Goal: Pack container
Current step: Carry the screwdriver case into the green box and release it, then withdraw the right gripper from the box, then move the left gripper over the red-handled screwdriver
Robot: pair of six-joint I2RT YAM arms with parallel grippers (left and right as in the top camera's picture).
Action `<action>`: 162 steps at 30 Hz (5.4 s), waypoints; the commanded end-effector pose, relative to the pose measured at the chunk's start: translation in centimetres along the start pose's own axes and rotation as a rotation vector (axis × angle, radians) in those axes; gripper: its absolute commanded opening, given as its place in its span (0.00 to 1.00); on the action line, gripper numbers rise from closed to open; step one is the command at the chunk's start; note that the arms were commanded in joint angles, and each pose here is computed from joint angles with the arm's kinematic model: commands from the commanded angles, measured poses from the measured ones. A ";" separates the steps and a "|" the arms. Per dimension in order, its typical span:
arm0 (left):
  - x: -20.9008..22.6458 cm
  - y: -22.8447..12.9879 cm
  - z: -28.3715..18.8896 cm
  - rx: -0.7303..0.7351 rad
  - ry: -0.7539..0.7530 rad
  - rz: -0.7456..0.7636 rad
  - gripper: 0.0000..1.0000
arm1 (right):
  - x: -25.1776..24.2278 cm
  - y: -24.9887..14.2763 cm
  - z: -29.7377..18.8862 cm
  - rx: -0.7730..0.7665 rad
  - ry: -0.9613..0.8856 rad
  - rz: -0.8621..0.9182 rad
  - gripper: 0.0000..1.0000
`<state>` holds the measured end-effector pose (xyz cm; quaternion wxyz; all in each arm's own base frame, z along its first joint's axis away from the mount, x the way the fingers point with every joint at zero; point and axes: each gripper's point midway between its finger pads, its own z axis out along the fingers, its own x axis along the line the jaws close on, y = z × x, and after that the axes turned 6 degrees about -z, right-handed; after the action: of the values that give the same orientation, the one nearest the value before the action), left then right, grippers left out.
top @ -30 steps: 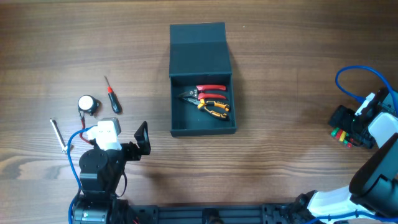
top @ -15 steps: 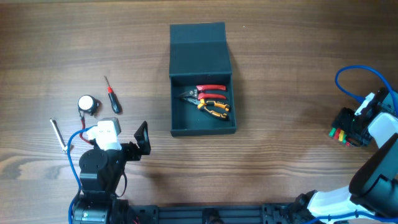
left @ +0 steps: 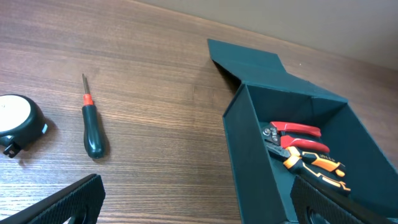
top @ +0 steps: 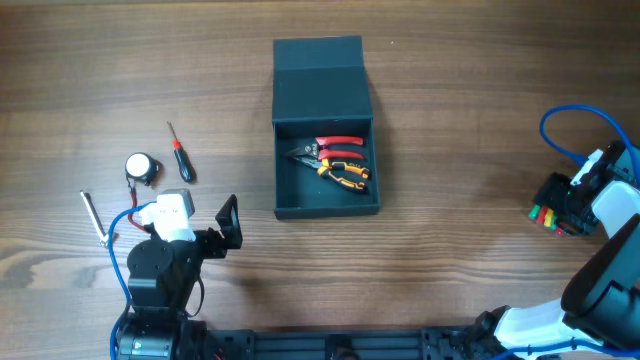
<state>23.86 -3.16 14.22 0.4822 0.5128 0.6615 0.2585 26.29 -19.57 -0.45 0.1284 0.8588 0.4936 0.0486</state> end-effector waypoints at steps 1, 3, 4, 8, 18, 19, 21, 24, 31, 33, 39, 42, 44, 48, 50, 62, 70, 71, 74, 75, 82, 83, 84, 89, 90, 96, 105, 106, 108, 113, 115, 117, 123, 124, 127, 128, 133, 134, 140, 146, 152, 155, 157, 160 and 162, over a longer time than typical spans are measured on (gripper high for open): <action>-0.2 1.0 -0.3 -0.024 0.002 -0.012 1.00 | 0.2 -1.2 0.4 0.045 0.011 0.030 0.18; -0.2 1.0 -0.3 -0.024 0.002 -0.012 1.00 | 0.4 -0.7 0.1 0.041 0.024 0.032 0.10; -0.2 1.0 -0.3 -0.024 0.002 -0.012 1.00 | 0.5 -0.5 -0.1 0.037 0.031 0.032 0.05; -0.2 1.0 -0.3 -0.024 0.002 -0.012 1.00 | 0.8 1.9 -2.2 -0.025 0.058 0.029 0.04; -0.2 1.0 -0.3 -0.024 0.002 -0.012 1.00 | 8.6 10.6 -18.5 -0.426 0.129 -0.318 0.04; -0.2 1.0 -0.3 -0.024 0.002 -0.012 1.00 | 10.4 10.8 -20.7 -0.472 0.145 -0.388 0.04; -0.2 1.0 -0.3 -0.024 0.002 -0.012 1.00 | 14.5 10.6 -25.0 -0.561 0.179 -0.563 0.04; -0.2 1.0 -0.3 -0.024 0.002 -0.012 1.00 | 21.2 8.0 -29.7 -0.670 0.257 -0.920 0.04; -0.2 1.0 -0.3 -0.024 0.002 -0.012 1.00 | 31.4 0.4 -31.7 -0.735 0.393 -1.421 0.04; -0.2 1.0 -0.3 -0.024 0.002 -0.012 1.00 | 33.4 -1.7 -31.2 -0.713 0.454 -1.514 0.04; -0.2 1.0 -0.3 -0.024 0.002 -0.012 1.00 | 37.6 -6.8 -27.7 -0.589 0.543 -1.736 0.04; -0.2 1.0 -0.3 -0.024 0.002 -0.012 1.00 | 39.8 -9.4 -24.2 -0.486 0.570 -1.854 0.04; -0.2 1.0 -0.3 -0.024 0.002 -0.012 1.00 | 40.6 -10.8 -22.1 -0.421 0.578 -1.900 0.04; -0.2 1.0 -0.3 -0.024 0.002 -0.013 1.00 | 41.4 -12.5 -19.0 -0.318 0.588 -1.936 0.04; -0.2 1.0 -0.3 -0.024 0.002 -0.012 1.00 | 41.6 -13.1 -17.6 -0.277 0.603 -1.958 0.04; -0.2 1.0 -0.3 -0.024 0.002 -0.013 1.00 | 42.0 -14.4 -12.7 -0.155 0.601 -1.989 0.04; -0.2 1.0 -0.3 -0.024 0.002 -0.012 1.00 | 41.6 -15.4 -11.5 -0.104 0.624 -1.995 0.04; -0.2 1.0 -0.3 -0.024 0.002 -0.012 1.00 | 41.6 -15.5 -11.5 -0.102 0.632 -1.996 0.04; -0.2 1.0 -0.3 -0.024 0.002 -0.013 1.00 | 41.4 -15.6 -11.5 -0.090 0.634 -1.998 0.04; -0.2 1.0 -0.3 -0.024 0.002 -0.012 1.00 | 41.3 -15.7 -11.5 -0.083 0.634 -1.998 0.04; -0.2 1.0 -0.3 -0.024 0.002 -0.012 1.00 | 40.6 -16.3 -11.6 -0.037 0.647 -1.996 0.04; -0.2 1.0 -0.3 -0.024 0.002 -0.012 1.00 | 40.6 -16.5 -11.7 -0.036 0.661 -1.994 0.04; -0.2 1.0 -0.3 -0.024 0.002 -0.012 1.00 | 40.7 -16.6 -11.7 -0.034 0.670 -1.992 0.04; -0.2 1.0 -0.3 -0.024 0.002 -0.012 1.00 | 40.5 -16.8 -11.5 -0.022 0.669 -1.985 0.13; -0.2 1.0 -0.3 -0.024 0.002 -0.012 1.00 | 40.5 -16.8 -11.5 -0.022 0.669 -1.984 0.33; -0.2 1.0 -0.3 -0.024 0.002 -0.012 1.00 | 40.5 -16.7 -11.5 -0.010 0.659 -1.936 0.81; -0.2 1.0 -0.3 -0.024 0.002 -0.013 1.00 | 40.6 -16.5 -11.5 -0.016 0.649 -1.929 0.99; -0.2 1.0 -0.3 -0.024 0.002 -0.012 1.00 | 40.7 -16.4 -11.6 -0.019 0.647 -1.920 0.99; -0.2 1.0 -0.3 -0.024 0.001 -0.013 1.00 | 41.2 -15.7 -12.0 -0.042 0.632 -1.887 1.00; -0.3 1.3 -0.3 -0.034 -0.002 -0.013 1.00 | 44.4 -12.0 -16.9 -0.183 0.620 -1.775 1.00; -0.3 1.6 -0.5 -0.040 0.002 -0.041 1.00 | 45.1 -9.7 -19.1 -0.232 0.578 -1.693 1.00; -0.5 2.5 -0.9 -0.056 0.008 -0.078 1.00 | 45.2 -6.2 -21.7 -0.290 0.496 -1.547 1.00; 0.1 6.3 -2.9 0.001 0.169 -0.100 1.00 | 41.9 5.0 -31.0 -0.471 0.457 -1.036 1.00; 0.3 7.1 -3.2 0.044 0.219 -0.107 1.00 | 40.7 6.9 -32.1 -0.492 0.464 -0.933 1.00; 0.7 9.1 -3.3 0.156 0.354 -0.183 1.00 | 36.6 11.4 -33.9 -0.517 0.490 -0.682 1.00; 0.7 9.6 -3.1 0.199 0.395 -0.206 1.00 | 35.1 12.5 -33.8 -0.512 0.489 -0.627 1.00; 0.5 10.9 -1.1 0.430 0.514 -0.209 1.00 | 29.2 15.4 -31.5 -0.446 0.411 -0.479 1.00; 0.5 11.0 -0.1 0.478 0.535 -0.204 1.00 | 27.9 15.7 -30.9 -0.430 0.392 -0.461 1.00; 1.3 9.2 5.3 0.603 0.560 -0.213 1.00 | 24.1 17.1 -29.9 -0.407 0.343 -0.389 1.00; 4.2 5.7 8.2 0.726 0.659 -0.257 1.00 | 22.7 17.2 -28.6 -0.376 0.314 -0.387 1.00; 7.0 4.6 9.8 0.752 0.710 -0.297 1.00 | 22.5 15.8 -25.7 -0.293 0.292 -0.394 1.00; 7.9 4.3 10.3 0.756 0.704 -0.280 1.00 | 22.5 15.2 -24.2 -0.256 0.285 -0.400 1.00; 8.3 3.9 10.8 0.764 0.690 -0.250 1.00 | 22.5 14.7 -23.0 -0.230 0.278 -0.419 1.00; 8.6 3.1 11.2 0.786 0.684 -0.231 1.00 | 22.4 13.9 -21.6 -0.193 0.271 -0.422 1.00; 8.8 2.8 11.6 0.789 0.680 -0.222 1.00 | 22.4 13.8 -21.2 -0.189 0.270 -0.422 1.00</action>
<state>35.71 4.22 10.23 0.0499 0.4493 0.8864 0.1002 44.88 -3.22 23.06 0.1476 0.7110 0.6630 0.1822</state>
